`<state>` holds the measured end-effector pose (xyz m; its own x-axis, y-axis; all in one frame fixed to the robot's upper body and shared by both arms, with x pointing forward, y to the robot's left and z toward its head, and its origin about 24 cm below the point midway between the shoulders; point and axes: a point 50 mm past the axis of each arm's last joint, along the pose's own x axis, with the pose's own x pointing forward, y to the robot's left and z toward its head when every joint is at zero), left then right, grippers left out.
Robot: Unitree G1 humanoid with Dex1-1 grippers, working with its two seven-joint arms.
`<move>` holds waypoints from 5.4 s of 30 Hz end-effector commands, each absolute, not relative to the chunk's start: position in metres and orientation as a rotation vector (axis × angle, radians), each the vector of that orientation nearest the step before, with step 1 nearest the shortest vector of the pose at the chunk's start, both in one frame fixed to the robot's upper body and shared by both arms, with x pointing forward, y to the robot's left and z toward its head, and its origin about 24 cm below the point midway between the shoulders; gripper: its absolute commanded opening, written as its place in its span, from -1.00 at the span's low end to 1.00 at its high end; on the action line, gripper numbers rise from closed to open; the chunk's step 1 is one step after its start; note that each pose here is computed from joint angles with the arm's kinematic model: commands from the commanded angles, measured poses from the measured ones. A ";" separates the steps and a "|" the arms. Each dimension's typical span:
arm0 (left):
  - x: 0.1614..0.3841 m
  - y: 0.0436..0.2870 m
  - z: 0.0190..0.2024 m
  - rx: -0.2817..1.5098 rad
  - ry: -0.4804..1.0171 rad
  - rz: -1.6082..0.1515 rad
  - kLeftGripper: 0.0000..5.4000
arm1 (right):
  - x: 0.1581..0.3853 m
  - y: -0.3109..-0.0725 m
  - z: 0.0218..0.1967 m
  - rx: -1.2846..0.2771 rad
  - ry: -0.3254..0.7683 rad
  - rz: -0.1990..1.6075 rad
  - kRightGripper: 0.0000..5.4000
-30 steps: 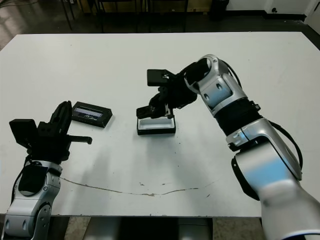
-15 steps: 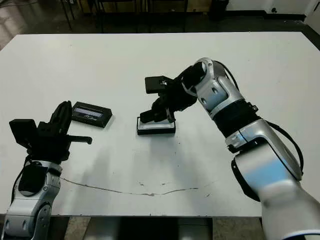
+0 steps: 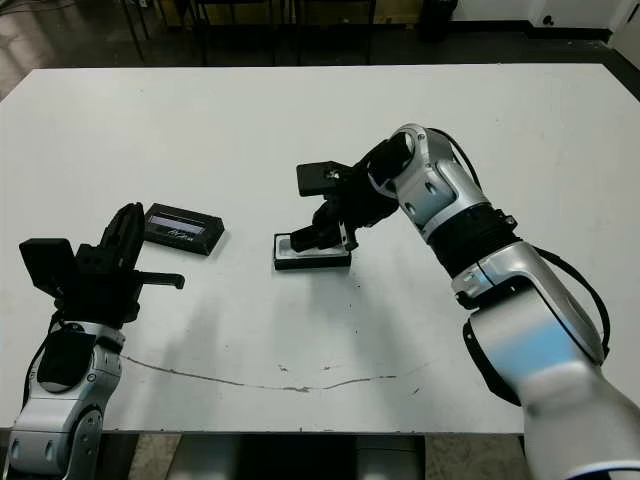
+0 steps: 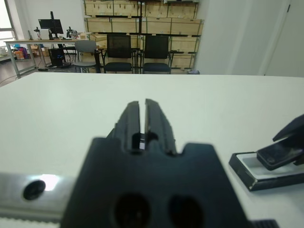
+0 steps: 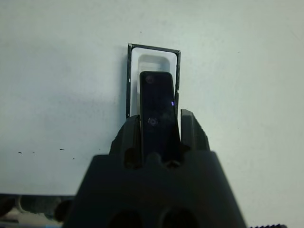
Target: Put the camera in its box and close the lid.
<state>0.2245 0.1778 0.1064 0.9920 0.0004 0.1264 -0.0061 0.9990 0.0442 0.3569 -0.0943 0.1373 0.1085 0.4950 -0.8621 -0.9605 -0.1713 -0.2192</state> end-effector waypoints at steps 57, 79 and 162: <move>0.221 0.177 0.097 0.050 -0.084 0.017 -1.00 | 0.357 -0.083 0.120 -1.225 0.620 1.562 0.47; 0.220 0.176 0.096 0.047 -0.090 0.015 -1.00 | 0.370 -0.117 0.172 -0.783 0.329 1.425 0.99; 0.392 0.175 0.120 1.204 0.705 -0.688 -1.00 | 0.249 -0.190 0.100 -0.142 -0.105 0.149 -0.99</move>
